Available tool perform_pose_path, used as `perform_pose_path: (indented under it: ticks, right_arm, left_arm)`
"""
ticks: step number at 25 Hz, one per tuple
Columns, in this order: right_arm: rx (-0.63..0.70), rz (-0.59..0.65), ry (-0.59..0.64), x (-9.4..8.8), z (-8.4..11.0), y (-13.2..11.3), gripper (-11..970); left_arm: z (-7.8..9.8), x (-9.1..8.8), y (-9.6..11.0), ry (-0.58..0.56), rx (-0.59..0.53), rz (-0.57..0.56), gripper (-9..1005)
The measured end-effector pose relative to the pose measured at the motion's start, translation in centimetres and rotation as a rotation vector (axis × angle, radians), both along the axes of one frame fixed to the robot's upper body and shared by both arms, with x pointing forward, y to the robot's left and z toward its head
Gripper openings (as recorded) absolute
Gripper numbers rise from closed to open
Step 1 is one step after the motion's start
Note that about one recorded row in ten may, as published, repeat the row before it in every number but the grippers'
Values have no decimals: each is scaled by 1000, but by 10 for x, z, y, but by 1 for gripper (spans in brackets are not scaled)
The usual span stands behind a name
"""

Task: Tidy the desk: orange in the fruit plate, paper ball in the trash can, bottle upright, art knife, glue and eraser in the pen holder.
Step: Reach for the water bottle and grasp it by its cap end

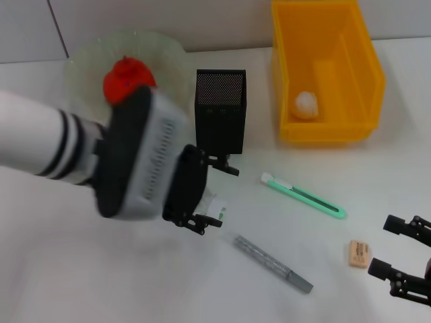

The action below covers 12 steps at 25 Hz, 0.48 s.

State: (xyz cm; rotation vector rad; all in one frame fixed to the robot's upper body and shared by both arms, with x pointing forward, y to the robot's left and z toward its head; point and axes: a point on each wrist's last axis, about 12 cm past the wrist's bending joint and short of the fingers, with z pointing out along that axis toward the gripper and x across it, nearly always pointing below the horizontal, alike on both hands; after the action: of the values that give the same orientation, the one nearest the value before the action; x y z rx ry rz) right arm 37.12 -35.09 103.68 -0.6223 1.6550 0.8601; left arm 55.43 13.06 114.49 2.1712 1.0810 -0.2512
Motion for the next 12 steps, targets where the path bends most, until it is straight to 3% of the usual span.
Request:
perform_pose_path:
  ticks: [5, 12]
  right_arm:
    - [2, -5, 5, -2, -1, 0, 839]
    - [3, -12, 7, -4, -1, -1, 839]
  left_arm:
    - [-4, -4, -23, -75, 127, -53, 807]
    - [-6, -6, -36, -107, 205, -64, 806]
